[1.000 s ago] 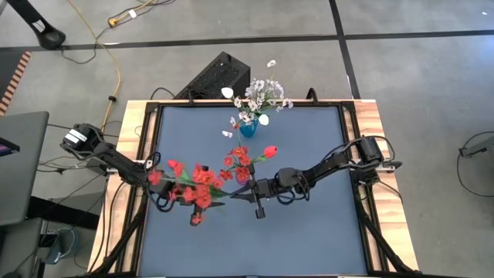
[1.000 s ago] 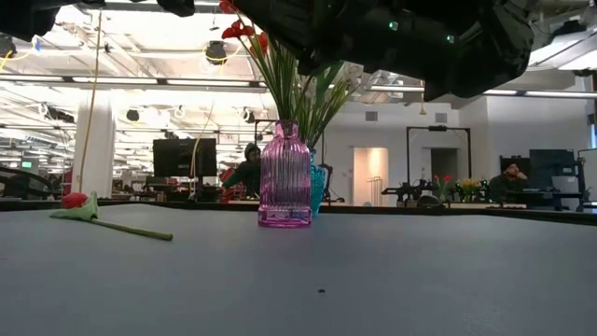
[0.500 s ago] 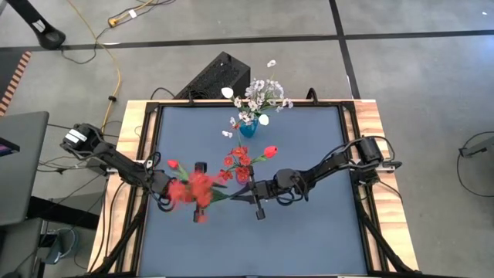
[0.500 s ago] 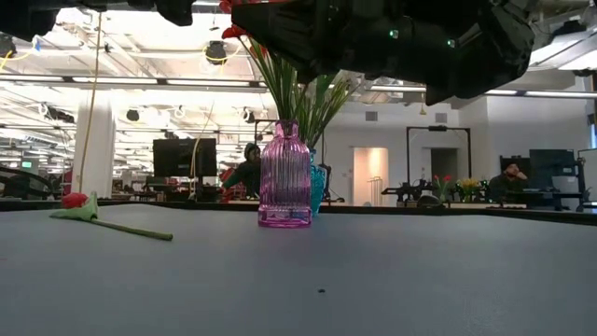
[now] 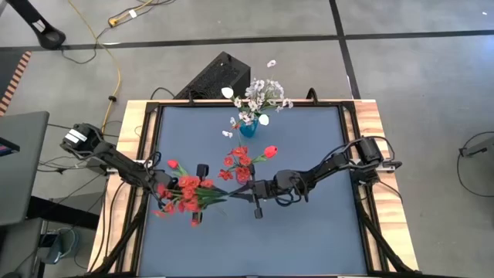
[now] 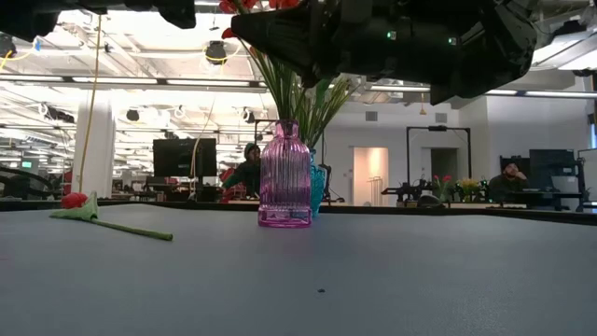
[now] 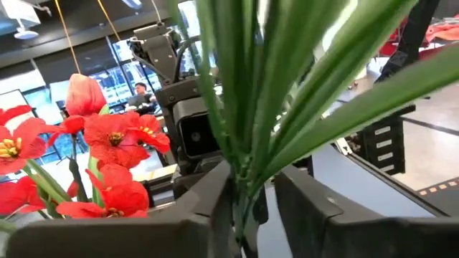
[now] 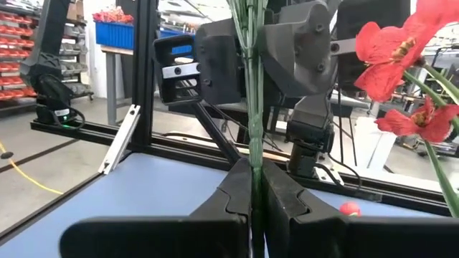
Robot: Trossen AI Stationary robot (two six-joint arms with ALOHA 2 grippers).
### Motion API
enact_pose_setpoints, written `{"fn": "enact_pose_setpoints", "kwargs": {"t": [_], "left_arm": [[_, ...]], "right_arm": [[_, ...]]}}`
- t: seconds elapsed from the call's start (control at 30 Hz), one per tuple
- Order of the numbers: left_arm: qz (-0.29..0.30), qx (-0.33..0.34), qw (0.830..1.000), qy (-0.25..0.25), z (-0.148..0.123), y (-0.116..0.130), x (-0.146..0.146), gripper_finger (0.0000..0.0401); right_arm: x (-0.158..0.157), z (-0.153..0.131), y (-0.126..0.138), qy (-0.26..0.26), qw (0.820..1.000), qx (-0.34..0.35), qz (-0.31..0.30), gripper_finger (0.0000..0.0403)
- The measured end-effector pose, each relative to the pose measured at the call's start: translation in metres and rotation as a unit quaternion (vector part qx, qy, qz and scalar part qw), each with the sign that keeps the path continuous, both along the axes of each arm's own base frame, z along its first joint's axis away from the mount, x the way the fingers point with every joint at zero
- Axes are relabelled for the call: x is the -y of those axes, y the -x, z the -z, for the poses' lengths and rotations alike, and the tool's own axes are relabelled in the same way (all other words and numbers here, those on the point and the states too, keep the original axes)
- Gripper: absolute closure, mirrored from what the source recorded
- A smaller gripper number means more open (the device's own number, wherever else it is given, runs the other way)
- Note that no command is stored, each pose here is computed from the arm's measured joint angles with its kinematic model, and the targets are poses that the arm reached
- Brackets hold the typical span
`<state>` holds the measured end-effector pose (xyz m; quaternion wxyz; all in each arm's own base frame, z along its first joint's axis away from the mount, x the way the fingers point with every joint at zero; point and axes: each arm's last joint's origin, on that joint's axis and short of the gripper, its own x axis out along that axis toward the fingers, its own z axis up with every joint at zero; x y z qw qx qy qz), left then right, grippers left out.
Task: Sort flowers into vase by color
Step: Put the red flowers into the purple vase
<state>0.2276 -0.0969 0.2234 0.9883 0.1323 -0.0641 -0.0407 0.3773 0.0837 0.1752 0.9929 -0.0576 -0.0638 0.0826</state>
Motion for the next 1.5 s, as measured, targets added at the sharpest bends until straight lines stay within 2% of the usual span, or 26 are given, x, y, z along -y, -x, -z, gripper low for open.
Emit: {"fn": "enact_pose_setpoints", "kwargs": {"t": [0.17, 0.43, 0.53, 0.73, 0.93, 1.1, 1.23, 1.37, 1.5], "left_arm": [[-0.001, 0.001, 1.0, -0.007, 0.0, 0.0, 0.0, 0.0385], [0.001, 0.002, 1.0, -0.008, -0.001, 0.0, 0.0, 0.0397], [0.003, 0.007, 1.0, -0.003, -0.003, 0.002, -0.001, 0.0397], [-0.002, 0.005, 1.0, 0.002, -0.015, 0.012, -0.006, 0.0398], [-0.004, -0.01, 1.0, 0.024, -0.034, 0.033, -0.022, 0.0398], [0.012, -0.017, 0.998, 0.064, -0.048, 0.057, -0.04, 0.0398], [-0.005, -0.017, 0.995, 0.099, -0.065, 0.066, -0.053, 0.0399], [0.024, -0.043, 0.994, 0.098, -0.093, 0.058, -0.057, 0.0399], [0.071, -0.115, 0.987, 0.083, -0.115, 0.037, -0.054, 0.0399]], "right_arm": [[0.0, 0.0, 0.0, 0.0, 1.0, 0.0, 0.0, 0.0362], [0.0, -0.001, 0.0, -0.005, 1.0, 0.002, 0.001, 0.0327], [0.001, -0.002, 0.0, -0.007, 1.0, 0.003, 0.002, 0.0298], [0.008, -0.01, 0.001, -0.04, 0.999, -0.011, 0.008, 0.0213], [0.018, -0.039, 0.017, -0.021, 0.994, -0.104, 0.02, 0.0154], [0.021, -0.059, 0.042, 0.0, 0.98, -0.199, 0.02, 0.0148], [0.017, -0.071, 0.058, 0.009, 0.973, -0.23, 0.01, 0.0148], [0.01, -0.084, 0.073, 0.014, 0.971, -0.236, -0.02, 0.0148], [0.002, -0.097, 0.087, 0.016, 0.972, -0.229, -0.044, 0.0148]]}}
